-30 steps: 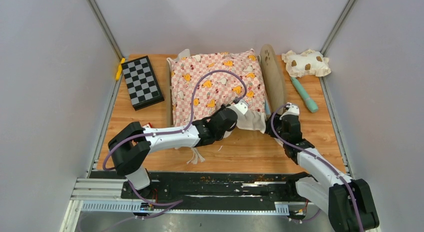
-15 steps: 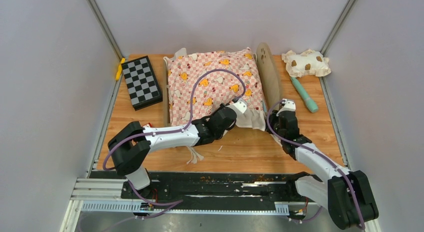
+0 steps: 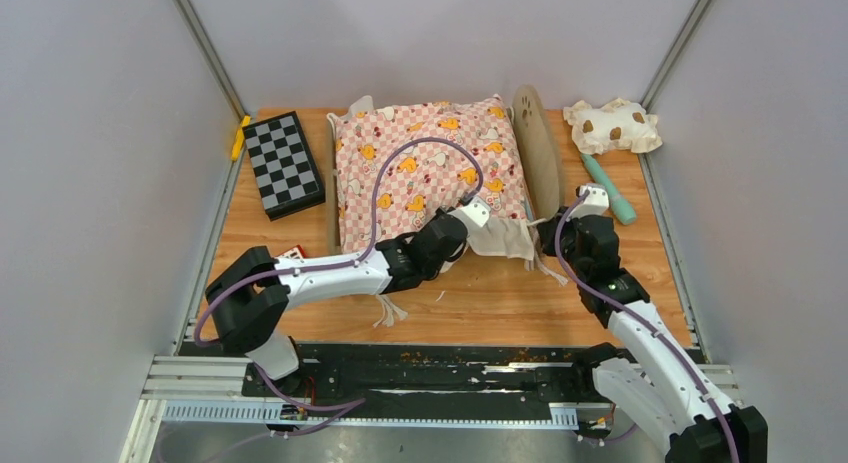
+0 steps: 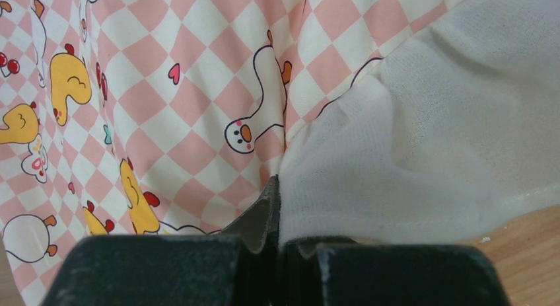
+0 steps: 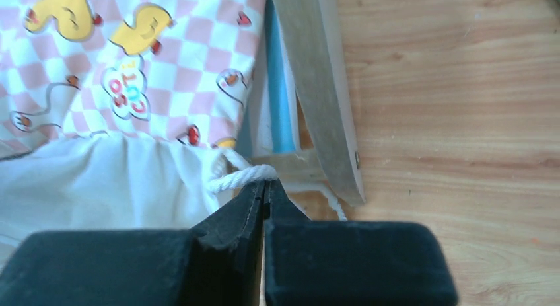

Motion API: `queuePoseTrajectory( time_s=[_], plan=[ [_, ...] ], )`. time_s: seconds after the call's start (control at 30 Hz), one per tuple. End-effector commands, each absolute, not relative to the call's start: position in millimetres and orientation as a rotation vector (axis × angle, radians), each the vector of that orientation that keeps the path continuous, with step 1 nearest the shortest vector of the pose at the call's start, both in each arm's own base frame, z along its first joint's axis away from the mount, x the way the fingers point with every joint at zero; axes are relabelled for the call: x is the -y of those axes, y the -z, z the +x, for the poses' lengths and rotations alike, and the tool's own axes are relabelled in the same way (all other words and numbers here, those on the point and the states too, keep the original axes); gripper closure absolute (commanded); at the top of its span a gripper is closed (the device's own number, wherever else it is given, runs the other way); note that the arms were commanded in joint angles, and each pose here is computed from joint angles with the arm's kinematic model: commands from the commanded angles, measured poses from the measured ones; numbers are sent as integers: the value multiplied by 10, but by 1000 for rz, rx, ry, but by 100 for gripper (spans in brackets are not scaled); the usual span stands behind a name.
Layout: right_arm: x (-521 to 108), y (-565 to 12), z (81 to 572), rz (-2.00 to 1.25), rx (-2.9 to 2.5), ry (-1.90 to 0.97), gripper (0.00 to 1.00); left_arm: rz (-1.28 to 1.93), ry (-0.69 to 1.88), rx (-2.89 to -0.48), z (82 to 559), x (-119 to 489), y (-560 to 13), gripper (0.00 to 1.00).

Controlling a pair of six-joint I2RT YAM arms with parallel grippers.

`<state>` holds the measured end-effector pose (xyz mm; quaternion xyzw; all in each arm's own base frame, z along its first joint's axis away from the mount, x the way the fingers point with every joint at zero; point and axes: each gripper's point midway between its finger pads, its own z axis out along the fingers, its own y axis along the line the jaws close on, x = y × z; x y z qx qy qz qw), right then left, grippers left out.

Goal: Set up the pet bed
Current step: Adjust the ropes on the bed frame.

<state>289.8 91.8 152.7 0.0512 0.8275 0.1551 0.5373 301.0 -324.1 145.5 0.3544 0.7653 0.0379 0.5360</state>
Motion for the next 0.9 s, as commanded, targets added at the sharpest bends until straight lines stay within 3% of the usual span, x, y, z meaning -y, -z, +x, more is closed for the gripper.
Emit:
queuePoseTrajectory(
  time_s=[0.0,0.17,0.63,0.87],
  plan=[
    [-945,-1882,2919,84,-1953,-368,100,750,40,-1804,2942,3258,-1739,91],
    [-1035,-1927,2940,73,-2005,-406,100,732,98,-1794,2877,3243,-1822,85],
    [-1597,-1957,2458,-125,-2126,-767,100,746,61,-1811,2892,3218,-1715,84],
    [-1821,-2020,2542,-151,-2141,-838,100,739,85,-1819,2878,3243,-1709,83]
  ],
)
